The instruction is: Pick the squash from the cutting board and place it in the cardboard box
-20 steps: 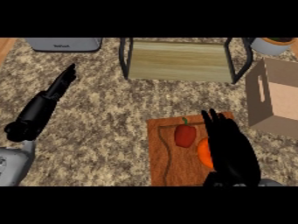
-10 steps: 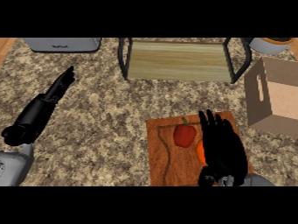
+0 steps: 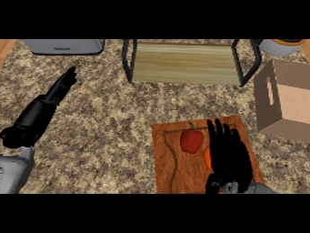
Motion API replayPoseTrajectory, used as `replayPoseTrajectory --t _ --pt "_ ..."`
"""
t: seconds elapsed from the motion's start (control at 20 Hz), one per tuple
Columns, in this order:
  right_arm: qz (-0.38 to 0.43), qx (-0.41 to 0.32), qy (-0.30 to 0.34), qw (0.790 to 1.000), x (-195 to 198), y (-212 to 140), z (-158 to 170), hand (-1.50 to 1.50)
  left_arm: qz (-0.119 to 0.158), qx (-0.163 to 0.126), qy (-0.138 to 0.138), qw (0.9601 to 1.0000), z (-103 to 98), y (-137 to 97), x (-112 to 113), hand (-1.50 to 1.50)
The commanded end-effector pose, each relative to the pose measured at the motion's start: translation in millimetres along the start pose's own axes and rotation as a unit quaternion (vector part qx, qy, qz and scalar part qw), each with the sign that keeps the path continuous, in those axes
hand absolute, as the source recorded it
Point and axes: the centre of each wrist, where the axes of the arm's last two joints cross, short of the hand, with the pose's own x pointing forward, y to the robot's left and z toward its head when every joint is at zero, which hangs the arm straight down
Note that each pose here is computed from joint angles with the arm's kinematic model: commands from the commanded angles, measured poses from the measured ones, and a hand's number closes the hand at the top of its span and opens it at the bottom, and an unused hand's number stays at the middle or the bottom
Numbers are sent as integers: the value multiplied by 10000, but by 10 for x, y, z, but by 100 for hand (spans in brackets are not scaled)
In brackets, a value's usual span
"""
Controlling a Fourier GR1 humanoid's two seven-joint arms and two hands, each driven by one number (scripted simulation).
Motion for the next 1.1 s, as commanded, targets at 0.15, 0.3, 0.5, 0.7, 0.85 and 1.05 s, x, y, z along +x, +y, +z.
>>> replayPoseTrajectory --t 0.15,0.3,0.5,0.7,0.85,1.05 --pt "269 61 951 9951 -137 -61 -226 -150 -88 51 -21 9999 -118 88 137 0" --pt "195 180 829 9962 -166 200 -89 -150 -55 60 -79 9999 12 -37 92 0" --pt "314 312 671 9968 -204 252 -226 150 3 41 48 10000 14 -132 8 0" --pt "499 -239 44 9985 -291 77 -299 150 -59 -45 -36 10000 -50 -70 -36 0" --pt "566 -469 61 9973 -116 254 -183 150 -8 47 -26 10000 43 -46 37 0" --pt "743 -813 -203 9937 -197 156 -135 150 26 -51 -6 10000 155 -79 60 0"
